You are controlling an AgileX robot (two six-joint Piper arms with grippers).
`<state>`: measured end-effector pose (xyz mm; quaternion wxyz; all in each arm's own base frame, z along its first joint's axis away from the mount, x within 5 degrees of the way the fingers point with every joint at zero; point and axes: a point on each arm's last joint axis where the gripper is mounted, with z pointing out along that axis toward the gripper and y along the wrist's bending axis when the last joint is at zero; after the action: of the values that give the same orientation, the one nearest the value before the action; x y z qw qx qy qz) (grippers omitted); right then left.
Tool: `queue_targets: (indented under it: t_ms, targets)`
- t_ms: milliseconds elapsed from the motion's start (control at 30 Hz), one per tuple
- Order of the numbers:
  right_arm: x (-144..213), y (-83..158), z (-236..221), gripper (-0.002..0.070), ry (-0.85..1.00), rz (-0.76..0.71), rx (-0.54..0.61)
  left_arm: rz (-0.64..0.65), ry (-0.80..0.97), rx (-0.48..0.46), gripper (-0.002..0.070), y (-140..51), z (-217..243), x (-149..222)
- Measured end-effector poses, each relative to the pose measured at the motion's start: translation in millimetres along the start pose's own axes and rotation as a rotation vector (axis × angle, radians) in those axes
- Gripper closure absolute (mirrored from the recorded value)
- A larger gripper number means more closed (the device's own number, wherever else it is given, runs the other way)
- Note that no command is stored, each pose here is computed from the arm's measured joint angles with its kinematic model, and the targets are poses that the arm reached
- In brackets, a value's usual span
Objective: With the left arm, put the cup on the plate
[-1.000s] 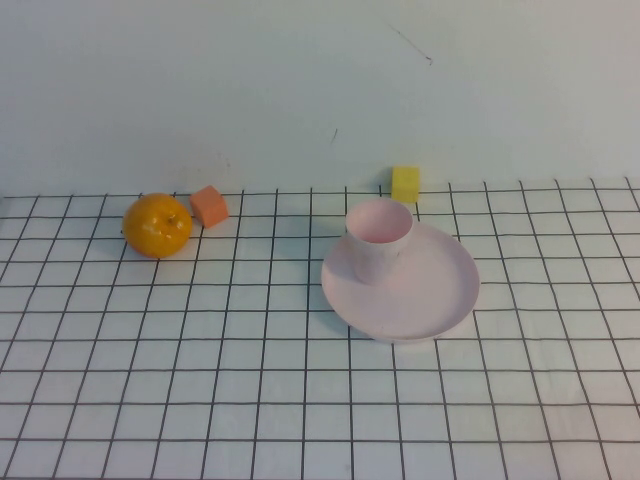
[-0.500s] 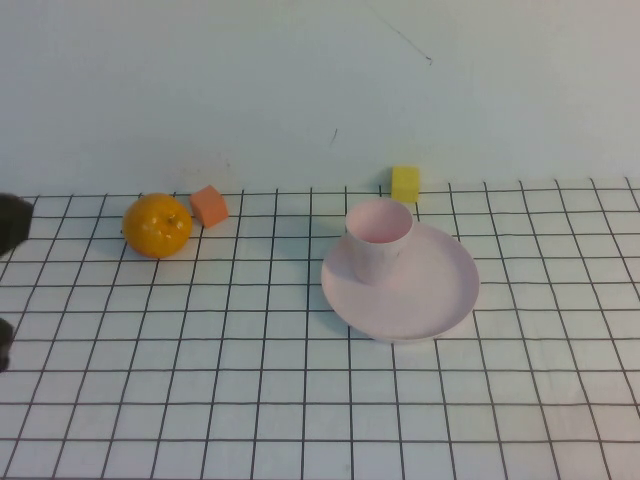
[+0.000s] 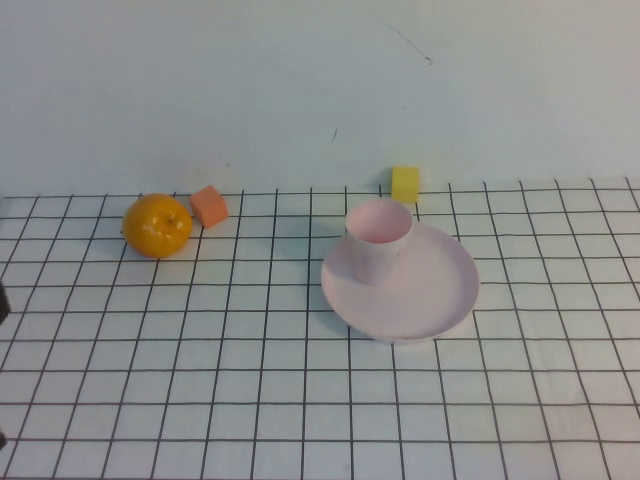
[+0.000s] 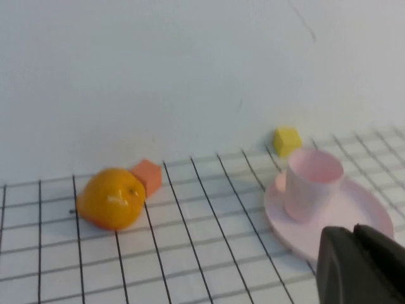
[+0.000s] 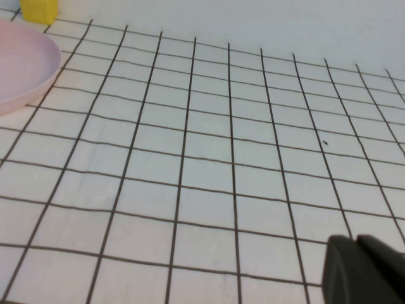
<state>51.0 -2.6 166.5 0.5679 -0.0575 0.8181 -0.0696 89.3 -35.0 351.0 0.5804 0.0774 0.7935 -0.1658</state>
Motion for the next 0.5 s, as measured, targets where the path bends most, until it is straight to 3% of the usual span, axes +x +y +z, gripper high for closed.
queue_targets:
  t_ms: [100,300,500]
  targets:
    - [0.0,0.0,0.0,0.0678,0.0,0.0,0.0,-0.055,-0.141,-0.037,0.0676,9.7,-8.3,25.6]
    - [0.0,0.0,0.0,0.0678,0.0,0.0,0.0,-0.084,-0.261,-0.133,0.0676,29.9,-6.5,103.5]
    - [0.0,0.0,0.0,0.0678,0.0,0.0,0.0,-0.112,-0.187,-0.222,0.0676,43.8,4.3,163.2]
